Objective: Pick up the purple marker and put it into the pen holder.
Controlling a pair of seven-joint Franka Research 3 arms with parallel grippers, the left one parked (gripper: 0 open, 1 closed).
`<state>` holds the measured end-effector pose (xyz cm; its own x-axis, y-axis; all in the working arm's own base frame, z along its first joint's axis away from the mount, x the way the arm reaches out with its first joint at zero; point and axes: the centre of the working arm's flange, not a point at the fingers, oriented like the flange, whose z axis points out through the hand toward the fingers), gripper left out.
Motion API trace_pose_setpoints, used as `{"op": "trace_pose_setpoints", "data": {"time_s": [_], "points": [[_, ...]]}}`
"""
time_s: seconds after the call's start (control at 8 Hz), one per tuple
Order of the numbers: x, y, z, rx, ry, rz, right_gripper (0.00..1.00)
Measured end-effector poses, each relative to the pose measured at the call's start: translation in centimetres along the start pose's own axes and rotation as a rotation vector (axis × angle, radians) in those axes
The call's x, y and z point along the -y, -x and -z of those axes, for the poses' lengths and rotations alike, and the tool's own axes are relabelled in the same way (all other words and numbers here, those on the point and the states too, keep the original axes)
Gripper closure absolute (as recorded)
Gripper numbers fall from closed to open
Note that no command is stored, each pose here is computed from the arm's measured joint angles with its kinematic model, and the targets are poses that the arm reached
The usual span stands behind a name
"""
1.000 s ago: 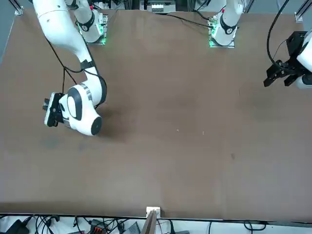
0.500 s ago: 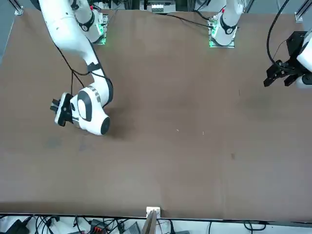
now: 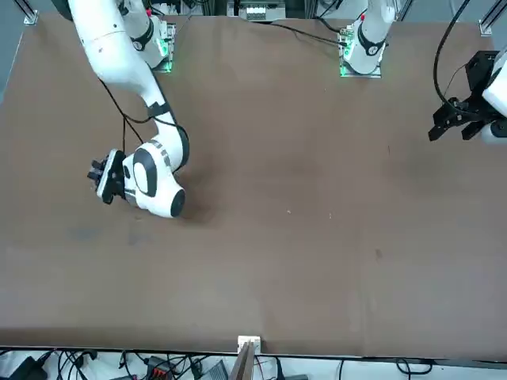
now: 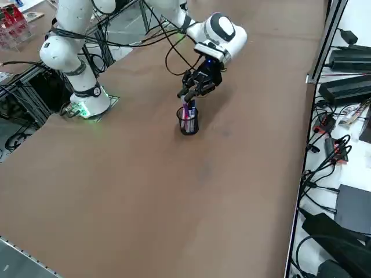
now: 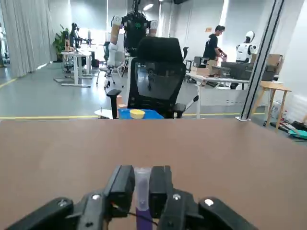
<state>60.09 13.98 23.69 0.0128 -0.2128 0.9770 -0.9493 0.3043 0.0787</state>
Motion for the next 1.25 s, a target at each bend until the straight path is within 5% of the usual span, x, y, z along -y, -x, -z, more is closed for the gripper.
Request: {"op": "trace_pose_setpoints", "data": {"time_s": [0.5,0.88,1.25], "points": [[-0.3,1.8,-0.5,-0.060,0.025,0.030,0.01],[-0.7,-3.5,2.2,0.069,0.032,0.203,0.00],[0.1,-11.1,3.4,0.402,-0.028,0.544,0.00]]}}
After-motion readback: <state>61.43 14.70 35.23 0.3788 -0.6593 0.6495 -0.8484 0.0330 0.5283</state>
